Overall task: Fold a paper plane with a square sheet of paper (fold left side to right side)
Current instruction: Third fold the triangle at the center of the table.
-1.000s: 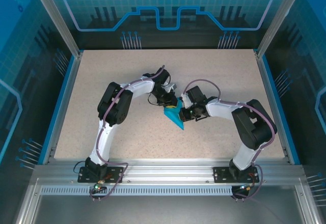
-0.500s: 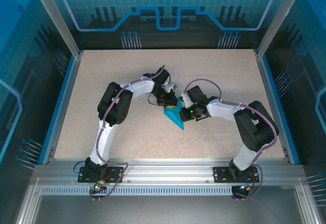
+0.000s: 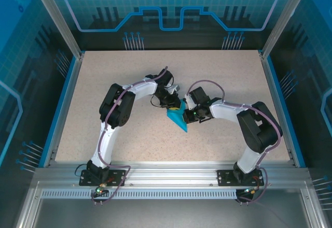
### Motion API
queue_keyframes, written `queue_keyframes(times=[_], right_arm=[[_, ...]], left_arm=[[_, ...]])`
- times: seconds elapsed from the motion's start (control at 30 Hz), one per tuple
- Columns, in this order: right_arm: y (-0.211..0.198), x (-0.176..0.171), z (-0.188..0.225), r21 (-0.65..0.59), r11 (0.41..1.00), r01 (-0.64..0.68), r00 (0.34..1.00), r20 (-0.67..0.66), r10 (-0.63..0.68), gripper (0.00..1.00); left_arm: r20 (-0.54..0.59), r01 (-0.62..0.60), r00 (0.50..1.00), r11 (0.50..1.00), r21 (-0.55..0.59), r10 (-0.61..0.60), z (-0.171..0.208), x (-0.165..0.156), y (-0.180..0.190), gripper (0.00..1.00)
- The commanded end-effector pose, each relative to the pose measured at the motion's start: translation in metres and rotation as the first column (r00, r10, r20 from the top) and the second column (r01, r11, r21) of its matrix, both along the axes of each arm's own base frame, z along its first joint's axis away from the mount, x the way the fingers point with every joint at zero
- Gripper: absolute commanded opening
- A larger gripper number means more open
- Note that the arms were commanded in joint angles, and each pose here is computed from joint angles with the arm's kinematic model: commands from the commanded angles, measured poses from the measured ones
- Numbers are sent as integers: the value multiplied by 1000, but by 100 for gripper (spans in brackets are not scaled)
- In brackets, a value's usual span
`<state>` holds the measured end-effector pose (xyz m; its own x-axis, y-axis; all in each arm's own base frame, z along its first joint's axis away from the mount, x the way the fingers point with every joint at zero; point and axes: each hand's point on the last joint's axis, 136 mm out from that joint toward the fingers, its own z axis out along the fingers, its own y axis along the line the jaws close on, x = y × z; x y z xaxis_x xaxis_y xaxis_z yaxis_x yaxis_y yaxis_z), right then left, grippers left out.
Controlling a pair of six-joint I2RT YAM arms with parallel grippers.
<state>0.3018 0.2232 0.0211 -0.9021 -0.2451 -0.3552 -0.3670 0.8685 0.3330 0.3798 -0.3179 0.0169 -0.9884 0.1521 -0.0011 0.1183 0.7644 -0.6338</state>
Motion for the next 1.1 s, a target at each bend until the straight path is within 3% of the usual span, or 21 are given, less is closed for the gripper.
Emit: queue_keyframes(times=[0.0,0.4,0.8,0.93,1.07], right_arm=[[3,0,-3,-10,1000,-6,1000,-18,6,0],[-2,-17,-21,-34,999,-26,995,-94,23,0],[-6,-28,-30,-52,998,-38,990,-140,30,0],[-6,-29,-30,-53,998,-42,989,-141,34,0],[-5,-29,-31,-55,997,-45,989,-143,37,0]], left_arm=[[-55,17,998,998,62,-14,-21,-14,5,16],[-41,16,999,999,45,-15,-12,-11,3,22],[126,-37,991,999,22,34,60,26,23,37],[172,-55,984,998,-1,54,78,18,35,34],[137,-39,989,996,-81,50,80,-8,32,24]])
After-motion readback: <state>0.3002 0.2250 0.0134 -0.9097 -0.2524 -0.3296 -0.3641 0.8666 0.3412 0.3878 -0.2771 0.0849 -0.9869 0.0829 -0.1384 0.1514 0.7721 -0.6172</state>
